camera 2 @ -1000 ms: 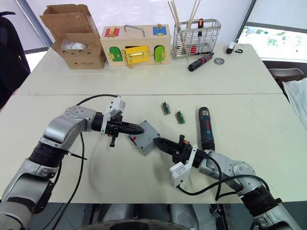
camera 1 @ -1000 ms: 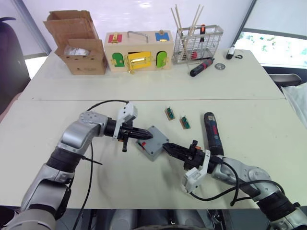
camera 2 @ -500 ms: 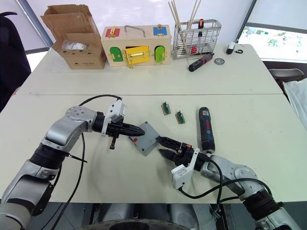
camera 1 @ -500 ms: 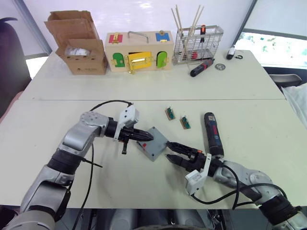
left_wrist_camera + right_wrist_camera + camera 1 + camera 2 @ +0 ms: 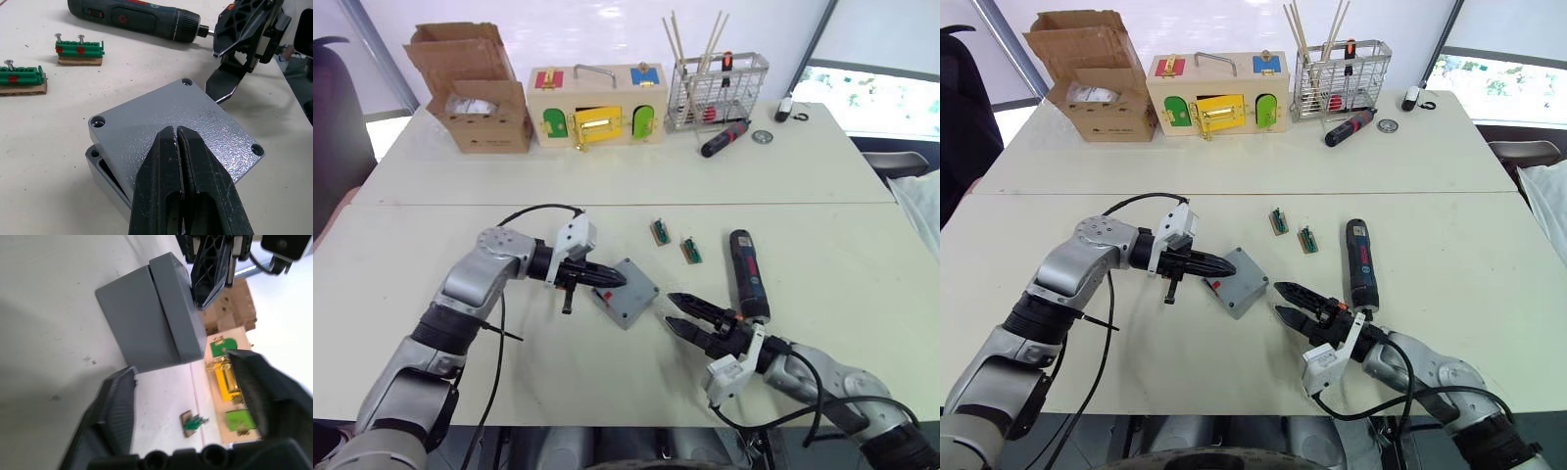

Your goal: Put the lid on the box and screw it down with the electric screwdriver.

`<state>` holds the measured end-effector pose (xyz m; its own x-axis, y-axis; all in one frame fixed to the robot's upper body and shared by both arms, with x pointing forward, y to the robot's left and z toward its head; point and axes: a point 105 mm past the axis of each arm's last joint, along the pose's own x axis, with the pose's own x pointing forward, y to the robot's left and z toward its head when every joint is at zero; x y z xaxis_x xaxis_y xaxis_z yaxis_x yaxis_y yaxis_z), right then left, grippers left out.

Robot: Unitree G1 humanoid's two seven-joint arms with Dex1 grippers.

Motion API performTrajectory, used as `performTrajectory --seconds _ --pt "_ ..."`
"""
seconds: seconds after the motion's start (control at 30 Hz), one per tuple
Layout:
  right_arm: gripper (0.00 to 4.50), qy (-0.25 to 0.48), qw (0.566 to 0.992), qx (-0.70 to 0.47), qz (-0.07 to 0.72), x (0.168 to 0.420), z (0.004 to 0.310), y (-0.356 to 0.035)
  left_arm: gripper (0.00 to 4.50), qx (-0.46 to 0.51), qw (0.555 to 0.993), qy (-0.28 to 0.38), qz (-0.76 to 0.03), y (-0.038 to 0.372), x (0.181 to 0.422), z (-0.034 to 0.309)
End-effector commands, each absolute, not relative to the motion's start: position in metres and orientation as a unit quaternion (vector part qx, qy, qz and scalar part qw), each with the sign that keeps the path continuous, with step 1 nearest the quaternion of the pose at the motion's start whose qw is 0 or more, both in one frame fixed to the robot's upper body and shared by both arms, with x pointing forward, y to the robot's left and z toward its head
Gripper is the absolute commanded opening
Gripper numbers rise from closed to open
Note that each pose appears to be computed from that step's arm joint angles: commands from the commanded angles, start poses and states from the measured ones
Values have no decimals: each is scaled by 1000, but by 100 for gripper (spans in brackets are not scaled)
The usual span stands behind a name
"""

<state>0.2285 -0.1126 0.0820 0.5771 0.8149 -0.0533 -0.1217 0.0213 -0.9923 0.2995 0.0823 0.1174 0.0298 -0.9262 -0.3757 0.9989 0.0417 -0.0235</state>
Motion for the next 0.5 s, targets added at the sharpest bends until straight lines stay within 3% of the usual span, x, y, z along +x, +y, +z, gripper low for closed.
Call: performTrajectory --seconds 0.03,0.07,0.13,0.17,0.33,0.5 --pt "155 -266 759 -492 334 232 109 -110 4 130 707 212 -662 93 295 86" --pt "114 -231 803 -434 337 234 109 -110 4 130 707 212 -662 94 295 86" --pt "21 -189 853 -343 345 233 116 -106 4 129 707 212 -663 94 294 87" --pt "4 -177 863 -316 353 231 118 -104 4 129 707 212 -663 94 294 87" --pt "4 -75 886 -190 416 218 109 -92 4 129 709 212 -660 94 294 86" --pt "4 -14 879 -150 453 208 98 -83 4 130 709 211 -660 93 295 87"
